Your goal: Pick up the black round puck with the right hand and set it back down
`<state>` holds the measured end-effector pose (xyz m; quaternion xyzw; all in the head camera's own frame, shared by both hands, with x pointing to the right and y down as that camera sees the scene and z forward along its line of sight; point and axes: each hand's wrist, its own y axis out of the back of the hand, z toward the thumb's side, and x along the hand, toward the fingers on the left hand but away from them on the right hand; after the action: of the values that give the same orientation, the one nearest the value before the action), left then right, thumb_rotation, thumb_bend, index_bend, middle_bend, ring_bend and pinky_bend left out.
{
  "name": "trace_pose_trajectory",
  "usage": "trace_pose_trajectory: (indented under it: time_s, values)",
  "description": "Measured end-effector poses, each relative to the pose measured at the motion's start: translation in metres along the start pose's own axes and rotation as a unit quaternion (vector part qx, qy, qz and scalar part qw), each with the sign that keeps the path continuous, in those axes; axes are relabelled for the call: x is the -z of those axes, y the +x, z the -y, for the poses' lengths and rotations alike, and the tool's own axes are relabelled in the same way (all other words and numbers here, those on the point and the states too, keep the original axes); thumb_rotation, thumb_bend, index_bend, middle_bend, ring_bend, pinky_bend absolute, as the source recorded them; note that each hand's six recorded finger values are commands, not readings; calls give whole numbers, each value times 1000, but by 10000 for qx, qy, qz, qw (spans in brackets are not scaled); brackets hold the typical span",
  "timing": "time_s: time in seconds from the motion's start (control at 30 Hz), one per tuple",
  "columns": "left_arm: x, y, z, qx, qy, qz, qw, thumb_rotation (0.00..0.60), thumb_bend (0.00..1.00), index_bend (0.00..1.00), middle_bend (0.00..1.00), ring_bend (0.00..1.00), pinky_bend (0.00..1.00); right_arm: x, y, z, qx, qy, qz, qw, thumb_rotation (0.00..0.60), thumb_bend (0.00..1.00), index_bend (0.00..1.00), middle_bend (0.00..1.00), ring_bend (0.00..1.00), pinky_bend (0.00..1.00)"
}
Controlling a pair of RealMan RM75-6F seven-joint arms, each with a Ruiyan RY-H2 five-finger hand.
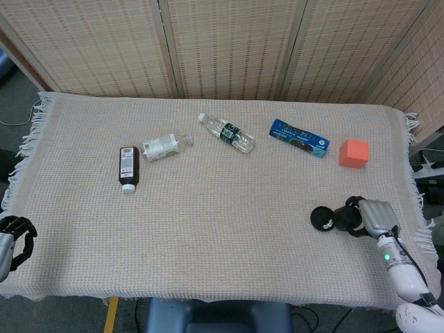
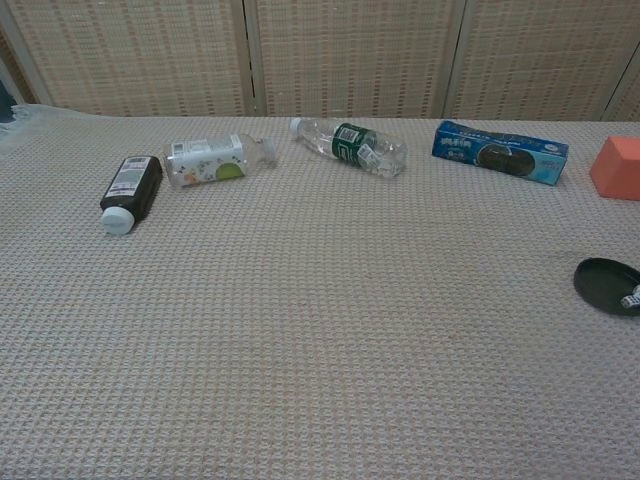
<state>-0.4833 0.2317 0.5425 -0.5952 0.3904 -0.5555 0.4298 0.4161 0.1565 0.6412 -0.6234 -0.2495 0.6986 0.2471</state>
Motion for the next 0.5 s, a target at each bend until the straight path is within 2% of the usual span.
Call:
trace_pose_trajectory:
  time_s: [0.13,0.23,0.3,0.43,0.5]
  values:
    - [-2,0,2,41,19,17,10000,600,607,591,466,356,559,12,-1,12,-179,266,215,9993,600,195,465,419,413,650]
    - [-1,0,2,33,22,13,10000,600,607,591,466,357,559,14,-2,20,-356,407,272,9982,600,196,400,365,351,610]
    - [-1,0,2,23,9,7,10000,600,607,590,466,357,559,13,-2,23,-455,459,262,9976,600,196,321,301,278,549]
    - [0,0,0,2,-11,1,10000,600,607,591,467,357,559,12,-1,25,-598,480,220,9968,600,178,50,103,64,326]
    - [0,0,0,-1,-11,5,10000,600,607,591,467,357,559,13,1,22,-634,449,202,9968,600,147,6,27,9,239]
